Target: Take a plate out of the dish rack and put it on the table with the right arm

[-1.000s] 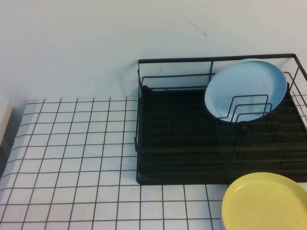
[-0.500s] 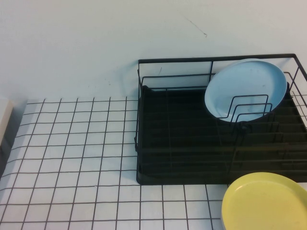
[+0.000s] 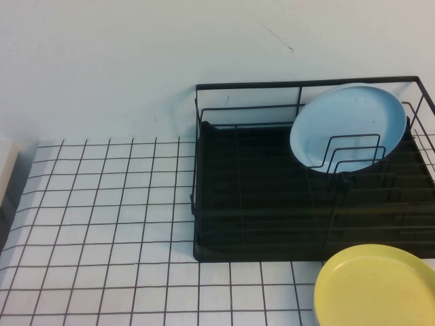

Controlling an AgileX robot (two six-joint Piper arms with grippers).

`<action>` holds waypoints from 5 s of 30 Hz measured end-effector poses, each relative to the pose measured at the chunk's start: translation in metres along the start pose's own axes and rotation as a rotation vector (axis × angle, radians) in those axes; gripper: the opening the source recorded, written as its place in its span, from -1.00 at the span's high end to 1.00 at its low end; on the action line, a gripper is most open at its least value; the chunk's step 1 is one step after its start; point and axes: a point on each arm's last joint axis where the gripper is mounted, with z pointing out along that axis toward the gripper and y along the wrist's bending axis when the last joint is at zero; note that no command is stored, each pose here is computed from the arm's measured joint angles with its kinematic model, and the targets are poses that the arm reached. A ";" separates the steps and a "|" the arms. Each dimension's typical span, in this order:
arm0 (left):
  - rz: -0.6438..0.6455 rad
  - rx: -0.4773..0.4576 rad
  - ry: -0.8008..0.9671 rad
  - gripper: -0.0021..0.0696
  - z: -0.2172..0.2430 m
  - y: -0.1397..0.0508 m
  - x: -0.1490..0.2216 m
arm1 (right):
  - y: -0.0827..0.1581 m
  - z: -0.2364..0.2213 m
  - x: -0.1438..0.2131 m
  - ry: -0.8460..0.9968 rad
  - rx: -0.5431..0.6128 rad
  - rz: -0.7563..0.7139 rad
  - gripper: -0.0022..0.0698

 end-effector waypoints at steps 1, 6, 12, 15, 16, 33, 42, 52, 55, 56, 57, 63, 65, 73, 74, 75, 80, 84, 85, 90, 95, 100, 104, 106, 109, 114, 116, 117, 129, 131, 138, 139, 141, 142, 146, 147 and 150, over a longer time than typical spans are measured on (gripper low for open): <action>0.000 0.000 0.000 0.95 0.000 0.000 0.000 | 0.000 0.000 0.000 0.002 0.000 0.000 0.95; 0.000 0.000 0.000 0.95 0.000 0.000 0.000 | 0.000 0.000 0.001 0.015 0.000 -0.005 0.95; 0.000 0.000 0.000 0.95 0.000 0.000 0.000 | -0.002 -0.001 -0.011 -0.124 0.024 -0.043 0.95; 0.000 0.000 0.000 0.95 0.000 0.000 0.000 | -0.003 -0.004 -0.028 -0.310 0.040 -0.064 0.95; 0.000 0.000 0.000 0.95 0.000 0.000 0.000 | -0.003 -0.007 -0.036 -0.402 0.047 -0.070 0.95; 0.004 0.000 0.000 0.95 0.000 0.000 0.000 | -0.003 -0.050 -0.083 -1.093 0.059 -0.047 0.95; 0.004 0.000 0.000 0.95 0.000 0.000 0.000 | -0.024 -0.060 -0.128 -0.568 0.084 0.027 0.95; 0.004 0.000 0.000 0.95 0.000 0.000 0.000 | -0.030 -0.010 -0.156 -0.031 0.017 -0.074 0.95; 0.004 0.000 0.000 0.95 0.000 0.000 0.000 | -0.025 0.011 -0.163 0.100 -0.074 -0.133 0.95; 0.004 0.000 0.000 0.95 0.000 0.000 0.000 | -0.024 0.017 -0.166 0.134 -0.105 -0.155 0.95; 0.004 0.000 0.000 0.95 0.000 0.000 0.000 | -0.022 0.026 -0.169 0.167 -0.143 -0.183 0.95; 0.004 0.000 0.000 0.95 0.000 0.000 0.000 | -0.013 0.081 -0.182 0.264 -0.318 -0.380 0.94; 0.004 0.000 0.000 0.95 0.000 0.000 0.000 | -0.009 0.100 -0.185 0.271 -0.381 -0.435 0.86; -0.001 0.000 0.000 0.95 0.000 0.000 0.000 | 0.022 0.174 -0.195 0.242 -0.603 -0.675 -0.48; 0.000 0.000 0.000 0.95 0.000 0.000 0.000 | 0.025 0.181 -0.196 0.231 -0.614 -0.711 -0.57; 0.000 0.000 0.000 0.95 0.000 0.000 0.000 | 0.029 0.189 -0.198 0.220 -0.626 -0.749 -0.65; 0.000 0.000 0.000 0.95 0.000 0.000 0.000 | 0.036 0.230 -0.206 0.186 -0.628 -0.888 -0.77; 0.000 0.000 0.000 0.95 0.000 0.000 0.000 | 0.039 0.264 -0.211 0.186 -0.603 -0.917 -0.77; 0.000 0.000 0.000 0.95 0.000 0.000 0.000 | 0.040 0.273 -0.212 0.187 -0.600 -0.915 -0.76; 0.000 0.000 0.000 0.95 0.000 0.000 0.000 | 0.047 0.313 -0.207 0.203 -0.606 -0.892 -0.73; 0.000 0.000 0.000 0.95 0.000 0.000 0.000 | 0.054 0.339 -0.198 0.221 -0.634 -0.847 -0.65; 0.000 0.000 0.000 0.95 0.000 0.000 0.000 | 0.058 0.349 -0.195 0.220 -0.645 -0.809 -0.19; 0.000 0.000 0.000 0.95 0.000 0.000 0.000 | 0.058 0.349 -0.197 0.214 -0.642 -0.804 0.50; 0.000 0.000 0.000 0.95 0.000 0.000 0.000 | 0.058 0.349 -0.197 0.213 -0.649 -0.821 0.65; 0.000 0.000 0.000 0.95 0.000 0.000 0.000 | 0.058 0.346 -0.199 0.212 -0.660 -0.830 0.65; 0.000 0.000 0.000 0.95 0.000 0.000 0.000 | 0.052 0.329 -0.222 0.166 -0.640 -0.841 0.65; 0.005 0.000 0.000 0.95 0.000 0.000 0.000 | 0.048 0.315 -0.238 0.130 -0.618 -0.843 0.65; 0.005 0.000 0.000 0.95 0.000 0.000 0.000 | 0.046 0.309 -0.245 0.113 -0.606 -0.843 0.65; 0.005 0.000 0.000 0.95 0.000 0.000 0.000 | 0.022 0.202 -0.328 -0.024 -0.536 -0.541 0.67; 0.005 0.000 0.000 0.95 0.000 0.000 0.000 | 0.020 0.181 -0.335 -0.007 -0.561 -0.466 0.67; 0.005 0.000 0.000 0.95 0.000 0.000 0.000 | 0.024 0.121 -0.327 0.267 -0.780 -0.278 0.67; 0.005 0.000 0.000 0.95 0.000 0.000 0.000 | 0.025 0.116 -0.323 0.323 -0.817 -0.275 0.67; 0.005 0.000 0.000 0.95 0.000 0.000 0.000 | 0.026 0.109 -0.319 0.391 -0.843 -0.237 0.67; 0.005 0.000 0.000 0.95 0.000 0.000 0.000 | 0.026 0.106 -0.316 0.415 -0.838 -0.217 0.67; 0.005 0.000 0.000 0.95 0.000 0.000 0.000 | 0.024 0.094 -0.292 0.505 -0.809 -0.182 0.67; 0.005 0.000 0.000 0.95 0.000 0.000 0.000 | 0.025 0.091 -0.282 0.536 -0.809 -0.176 0.67; 0.005 0.000 0.000 0.95 0.000 0.000 0.000 | 0.027 0.079 -0.249 0.623 -0.817 -0.158 0.67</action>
